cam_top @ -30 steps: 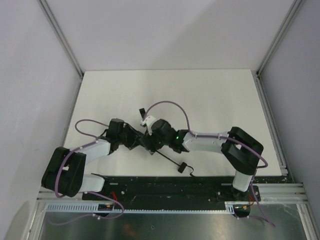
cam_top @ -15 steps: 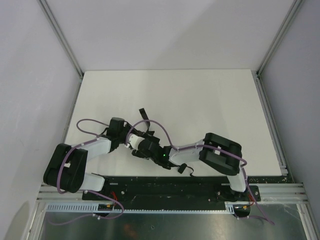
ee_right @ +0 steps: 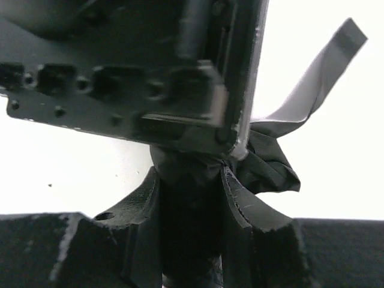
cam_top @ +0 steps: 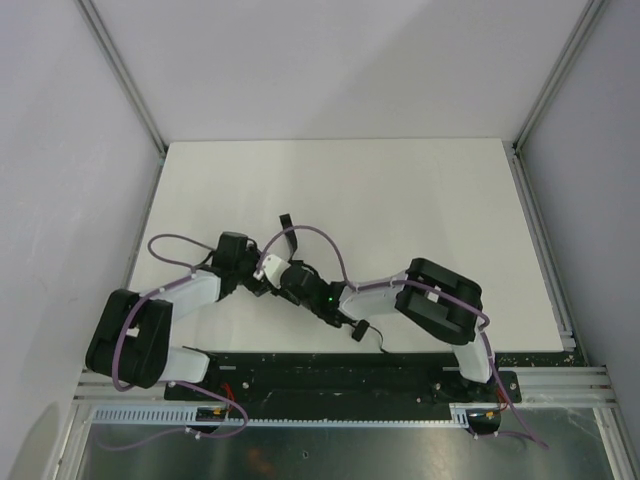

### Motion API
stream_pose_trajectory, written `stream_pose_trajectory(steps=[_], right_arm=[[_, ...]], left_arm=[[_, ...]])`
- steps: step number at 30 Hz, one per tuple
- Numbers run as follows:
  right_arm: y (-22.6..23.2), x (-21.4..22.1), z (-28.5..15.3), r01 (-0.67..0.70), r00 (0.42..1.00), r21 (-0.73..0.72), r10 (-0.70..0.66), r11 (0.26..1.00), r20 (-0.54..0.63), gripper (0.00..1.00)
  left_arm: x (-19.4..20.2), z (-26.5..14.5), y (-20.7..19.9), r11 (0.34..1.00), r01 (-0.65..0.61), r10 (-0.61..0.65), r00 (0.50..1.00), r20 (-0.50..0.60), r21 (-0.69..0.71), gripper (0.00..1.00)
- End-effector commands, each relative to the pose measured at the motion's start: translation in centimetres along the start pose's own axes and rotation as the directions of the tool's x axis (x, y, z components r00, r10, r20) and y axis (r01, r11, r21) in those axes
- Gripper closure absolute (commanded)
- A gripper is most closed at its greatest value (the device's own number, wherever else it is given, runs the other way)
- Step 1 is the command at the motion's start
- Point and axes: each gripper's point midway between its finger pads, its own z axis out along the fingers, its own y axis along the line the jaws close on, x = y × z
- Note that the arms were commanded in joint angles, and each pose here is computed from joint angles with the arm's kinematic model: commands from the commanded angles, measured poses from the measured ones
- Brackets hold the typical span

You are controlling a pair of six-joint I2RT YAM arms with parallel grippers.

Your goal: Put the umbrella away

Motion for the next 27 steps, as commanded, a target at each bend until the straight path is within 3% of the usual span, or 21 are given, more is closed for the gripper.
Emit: stream_pose_trajectory(steps=[1,7,10,19,27], right_arm=[[5.2,10.8,-0.7,-0.221,0.944,-0.283,0.132,0.933,-0.302,1.0],[5.1,11.4,-0.8,-0.393,0.901,-0.381,0.268,0.837,-0.341,1.0],[4.8,11.5,-0.9,-0.47,0.869,-0.412,0.328,0.781,-0.37,1.0],[3.8,10.6,-1.1,-0.647,0.762,-0.472,0.485,0.598,-0.429,1.0],[4.1,10.2,-1.0,-0.701,0.712,-0.517,0.533,0.492,-0.457,1.0]], left_arm=[[0.3,-1.3,2.8,0.991,-0.084,0.082,0.996,-0.023,-0.105,0.38],[-1.9,-2.9,1.4,0.995,-0.1,0.101,0.994,0.042,-0.025,0.07],[-2.1,-3.3,1.2,0.995,-0.1,0.1,0.994,0.036,0.001,0.02],[-0.9,-1.5,1.0,0.999,-0.036,0.036,0.998,-0.054,-0.006,0.03],[-0.6,0.7,1.9,0.996,-0.074,0.072,0.997,-0.038,-0.056,0.26]])
